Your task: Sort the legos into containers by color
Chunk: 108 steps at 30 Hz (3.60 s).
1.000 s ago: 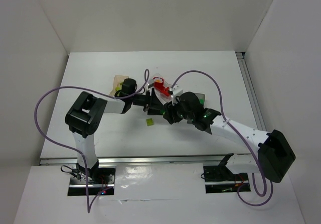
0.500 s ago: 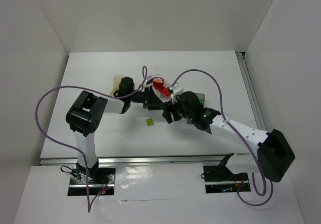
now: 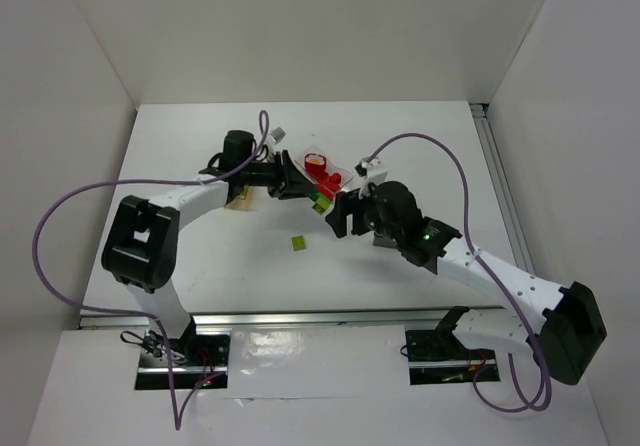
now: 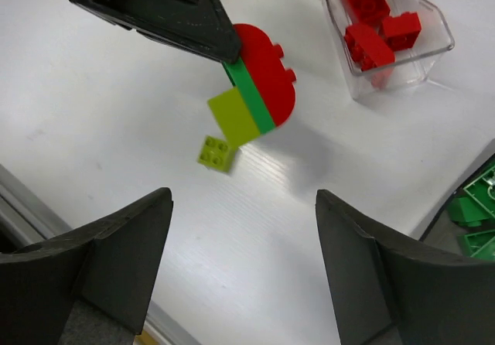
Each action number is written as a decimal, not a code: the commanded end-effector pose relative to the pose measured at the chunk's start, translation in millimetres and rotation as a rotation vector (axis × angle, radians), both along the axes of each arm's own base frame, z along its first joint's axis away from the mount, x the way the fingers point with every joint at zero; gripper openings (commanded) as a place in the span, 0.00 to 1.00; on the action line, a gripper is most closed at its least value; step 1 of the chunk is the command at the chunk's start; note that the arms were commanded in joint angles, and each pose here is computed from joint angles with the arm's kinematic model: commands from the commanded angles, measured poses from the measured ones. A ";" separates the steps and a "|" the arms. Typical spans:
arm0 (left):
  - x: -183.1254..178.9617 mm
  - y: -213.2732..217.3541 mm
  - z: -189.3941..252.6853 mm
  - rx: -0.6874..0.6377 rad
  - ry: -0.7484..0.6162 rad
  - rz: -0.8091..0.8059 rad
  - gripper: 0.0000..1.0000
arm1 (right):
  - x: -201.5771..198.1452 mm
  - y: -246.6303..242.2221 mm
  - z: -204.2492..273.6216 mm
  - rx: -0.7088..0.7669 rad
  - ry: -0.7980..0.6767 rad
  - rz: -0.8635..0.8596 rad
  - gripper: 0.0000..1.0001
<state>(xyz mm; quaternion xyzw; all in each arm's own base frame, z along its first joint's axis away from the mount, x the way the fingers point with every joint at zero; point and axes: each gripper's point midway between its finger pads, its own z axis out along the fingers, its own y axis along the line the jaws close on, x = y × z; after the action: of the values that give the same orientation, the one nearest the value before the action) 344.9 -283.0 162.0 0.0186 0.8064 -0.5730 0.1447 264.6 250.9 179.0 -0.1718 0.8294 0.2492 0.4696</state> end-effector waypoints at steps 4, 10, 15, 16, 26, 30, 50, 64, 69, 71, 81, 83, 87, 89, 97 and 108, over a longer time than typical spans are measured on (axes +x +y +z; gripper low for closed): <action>24.2 39.3 19.7 0.276 -0.122 0.236 0.00 | -7.1 23.0 17.1 0.316 0.188 -0.124 0.79; 23.7 51.1 14.0 0.451 -0.123 0.337 0.00 | 3.4 48.4 2.0 0.394 0.282 -0.155 0.82; 22.8 55.9 15.7 0.497 -0.149 0.383 0.00 | 22.7 61.8 8.5 0.410 0.266 -0.175 0.85; 21.8 57.9 10.9 0.509 -0.142 0.388 0.00 | 26.5 65.5 -0.5 0.392 0.282 -0.181 0.85; 18.3 58.9 16.1 0.520 -0.177 0.388 0.00 | 53.7 83.3 -5.7 0.445 0.320 -0.182 0.81; 16.1 60.1 15.8 0.524 -0.184 0.383 0.00 | 58.7 88.2 -1.7 0.471 0.336 -0.169 0.79; 11.6 59.5 17.8 0.518 -0.204 0.387 0.00 | 85.1 98.1 -21.5 0.506 0.399 -0.199 0.44; 26.5 54.8 16.4 0.532 -0.193 0.390 0.00 | 46.6 48.6 -55.3 0.256 0.363 -0.172 0.12; 36.2 52.3 12.8 0.542 -0.189 0.395 0.00 | 39.3 29.3 -54.8 0.200 0.342 -0.211 0.12; 37.3 51.8 10.6 0.548 -0.180 0.392 0.00 | 37.3 22.5 -50.4 0.191 0.323 -0.223 0.12; 35.8 42.6 7.1 0.489 -0.197 0.240 0.00 | 46.3 2.3 -88.0 -0.033 0.323 -0.286 0.16; 32.1 44.8 8.6 0.447 -0.240 0.183 0.00 | 50.5 5.2 -101.4 -0.072 0.347 -0.284 0.16; 16.0 42.6 20.3 0.375 -0.317 0.067 0.00 | 52.5 13.5 -117.5 -0.109 0.358 -0.253 0.19; 8.6 44.0 23.4 0.356 -0.336 0.029 0.00 | 51.2 13.6 -121.9 -0.126 0.361 -0.235 0.48; -15.5 44.9 40.0 0.229 -0.414 -0.102 0.00 | 38.9 27.7 -37.9 -0.013 0.193 -0.058 0.73; -45.6 30.2 65.3 0.013 -0.544 -0.303 0.00 | 9.6 40.1 62.5 0.338 0.053 0.350 0.86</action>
<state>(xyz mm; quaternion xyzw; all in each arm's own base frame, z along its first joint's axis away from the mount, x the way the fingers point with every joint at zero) 310.1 -249.0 199.0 0.2267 0.7872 -0.5230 0.2354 291.5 276.5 245.3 -0.1742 0.7672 0.4163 0.4558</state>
